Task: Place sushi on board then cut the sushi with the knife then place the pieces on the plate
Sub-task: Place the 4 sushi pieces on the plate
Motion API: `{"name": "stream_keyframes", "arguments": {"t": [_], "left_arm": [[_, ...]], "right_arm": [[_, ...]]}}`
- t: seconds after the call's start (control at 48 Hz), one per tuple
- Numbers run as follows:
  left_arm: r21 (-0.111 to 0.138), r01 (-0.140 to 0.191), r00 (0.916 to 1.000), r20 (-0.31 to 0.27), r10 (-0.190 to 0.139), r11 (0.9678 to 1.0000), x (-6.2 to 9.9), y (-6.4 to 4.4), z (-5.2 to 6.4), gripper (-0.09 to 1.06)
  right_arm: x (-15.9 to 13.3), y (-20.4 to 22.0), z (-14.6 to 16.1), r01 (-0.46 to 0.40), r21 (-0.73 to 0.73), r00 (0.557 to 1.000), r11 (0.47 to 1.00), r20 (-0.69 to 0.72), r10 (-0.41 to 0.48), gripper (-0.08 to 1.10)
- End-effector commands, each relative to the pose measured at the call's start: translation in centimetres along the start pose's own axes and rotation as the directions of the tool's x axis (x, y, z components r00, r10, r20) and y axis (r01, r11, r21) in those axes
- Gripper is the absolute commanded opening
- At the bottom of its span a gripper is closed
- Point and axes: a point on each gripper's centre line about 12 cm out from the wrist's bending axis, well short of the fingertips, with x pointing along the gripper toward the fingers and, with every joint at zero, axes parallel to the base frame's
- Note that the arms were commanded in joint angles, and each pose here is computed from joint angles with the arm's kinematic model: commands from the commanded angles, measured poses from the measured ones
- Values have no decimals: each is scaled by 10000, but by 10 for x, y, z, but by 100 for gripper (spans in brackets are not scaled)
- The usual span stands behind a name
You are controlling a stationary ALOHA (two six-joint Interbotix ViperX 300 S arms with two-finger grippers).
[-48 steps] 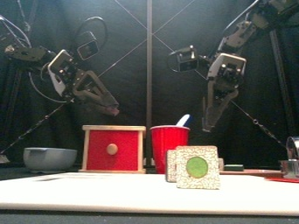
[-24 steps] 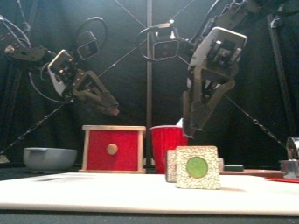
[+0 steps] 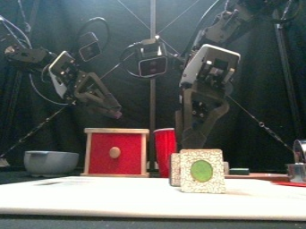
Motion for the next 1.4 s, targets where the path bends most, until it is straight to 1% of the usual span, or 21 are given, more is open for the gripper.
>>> {"name": "stream_keyframes", "arguments": {"t": [0.021,0.083,0.167,0.25,0.375,0.479,0.542,0.646,0.771,0.875,0.979,1.104,1.188,1.25,1.292,1.396], "left_arm": [[18,23,9998,199,-23,10000,0,-1,6,78],[32,29,9998,214,-30,10000,0,-1,6,78],[48,29,9998,214,-30,10000,0,-1,6,78],[48,29,9998,199,-30,10000,0,-1,6,78],[76,41,9998,215,-42,10000,0,-1,6,78],[90,47,9998,214,-49,9999,0,-1,6,78],[78,18,9998,215,-20,10000,1,0,6,78],[72,4,9998,215,-6,10000,1,0,6,78],[66,-10,9998,216,8,10000,1,1,6,78],[60,-24,9998,216,23,10000,1,1,6,78],[48,-52,9997,232,51,10000,1,2,7,78],[77,-46,9997,247,44,10000,1,2,7,78],[104,-28,9997,262,25,9999,1,2,8,78],[161,-4,9996,277,0,9999,1,2,9,78],[155,-18,9996,278,14,9999,1,2,9,78],[161,-4,9996,277,0,9999,1,2,9,78]], "right_arm": [[-10,2,13,-110,61,9989,9999,452,107,70],[-11,1,13,-119,102,9987,9999,498,113,62],[-15,1,12,-155,181,9984,9997,542,145,57],[-29,-6,9,-102,283,9976,9995,681,82,57],[-65,-35,0,176,870,9932,9961,1132,-274,57],[-93,-64,-17,540,1485,9888,9874,1300,-737,57],[-108,-88,-32,904,2030,9852,9750,1248,-1174,57],[-123,-119,-53,1410,2803,9772,9495,1144,-1789,57],[-133,-152,-80,2095,3560,9632,9107,855,-2550,57],[-134,-176,-100,2652,4035,9498,8757,472,-3094,57],[-130,-193,-114,3056,4168,9398,8561,124,-3415,57],[-119,-209,-125,3367,4298,9306,8378,-162,-3657,58],[-109,-216,-130,3412,4447,9304,8282,-339,-3650,58],[-102,-219,-132,3423,4395,9320,8305,-465,-3595,61],[-98,-219,-133,3420,4389,9333,8309,-560,-3546,64],[-92,-221,-136,3462,4352,9343,8311,-796,-3475,73]]}}
